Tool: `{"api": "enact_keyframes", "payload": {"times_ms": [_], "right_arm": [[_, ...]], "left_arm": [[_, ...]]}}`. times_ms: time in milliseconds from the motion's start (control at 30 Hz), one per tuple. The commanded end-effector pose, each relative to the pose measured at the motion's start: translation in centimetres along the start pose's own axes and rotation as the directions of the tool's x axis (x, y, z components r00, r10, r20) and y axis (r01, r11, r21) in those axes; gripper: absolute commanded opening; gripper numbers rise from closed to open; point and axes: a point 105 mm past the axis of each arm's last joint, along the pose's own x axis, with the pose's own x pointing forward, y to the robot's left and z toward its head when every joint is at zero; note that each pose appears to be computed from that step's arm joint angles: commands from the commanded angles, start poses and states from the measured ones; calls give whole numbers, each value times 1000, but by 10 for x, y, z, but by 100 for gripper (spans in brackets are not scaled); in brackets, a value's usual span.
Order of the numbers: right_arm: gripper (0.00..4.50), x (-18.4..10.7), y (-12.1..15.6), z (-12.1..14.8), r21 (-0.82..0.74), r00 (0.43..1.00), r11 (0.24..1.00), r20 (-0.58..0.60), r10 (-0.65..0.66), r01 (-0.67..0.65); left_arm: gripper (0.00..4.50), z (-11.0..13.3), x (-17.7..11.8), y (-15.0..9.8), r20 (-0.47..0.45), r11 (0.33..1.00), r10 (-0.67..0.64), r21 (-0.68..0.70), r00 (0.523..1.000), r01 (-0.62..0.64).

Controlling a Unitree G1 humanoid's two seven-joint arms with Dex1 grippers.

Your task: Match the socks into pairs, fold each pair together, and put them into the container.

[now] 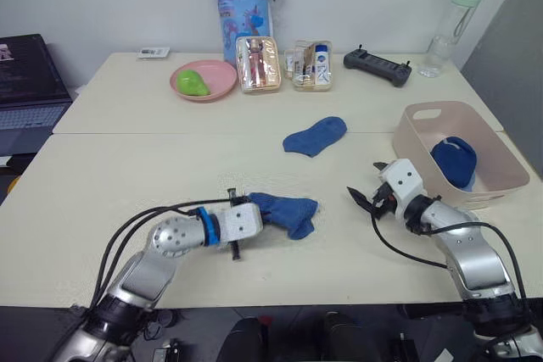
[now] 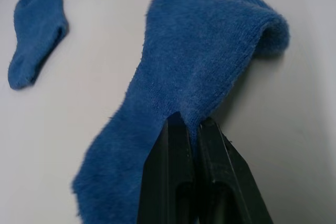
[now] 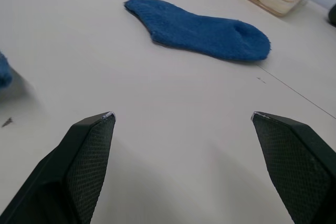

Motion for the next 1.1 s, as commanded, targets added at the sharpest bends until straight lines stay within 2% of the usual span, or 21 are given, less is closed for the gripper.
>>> {"api": "enact_keyframes", "payload": {"times_ms": [33,133,200,233,300,400,500,600,700,767,800,967,1033,1100], "right_arm": [[450,0,11,15,-6,993,995,51,102,-102],[450,1,20,15,14,986,987,52,158,-159],[450,3,37,16,59,967,966,61,247,-251],[450,4,45,18,81,954,951,67,292,-297],[450,6,55,25,125,930,923,84,357,-365],[450,11,65,33,172,915,899,108,390,-403],[450,12,84,30,206,876,851,94,473,-482],[450,7,100,35,236,840,807,103,533,-541],[450,6,110,36,253,822,785,102,560,-566],[450,15,113,35,275,841,797,107,530,-537],[450,18,113,36,291,851,802,113,512,-521],[450,21,115,20,293,863,819,50,502,-493],[450,21,115,18,296,867,823,44,496,-486],[409,20,116,17,292,865,822,44,499,-489]], "left_arm": [[2,-4,-12,14,-43,992,98,82,994,-94],[2,-9,-16,15,-61,990,130,71,990,-125],[2,-13,-24,2,-86,994,91,60,992,-86],[23,-16,-30,-1,-106,995,97,49,990,-92],[70,-18,-46,0,-134,990,142,16,981,-141],[166,-19,-60,1,-139,982,168,-64,976,-178],[265,-3,-70,-7,-46,961,149,-228,988,-156],[360,10,-83,2,24,890,185,-428,982,-157],[447,3,-92,25,6,814,275,-533,961,-230],[447,-27,-99,57,-87,720,420,-574,903,-390],[447,-36,-102,66,-116,686,454,-587,883,-430],[447,-51,-81,74,-99,645,435,-659,895,-387],[447,-48,-68,74,-66,646,419,-680,905,-348],[450,-36,-59,75,-9,631,417,-717,909,-297]]}}
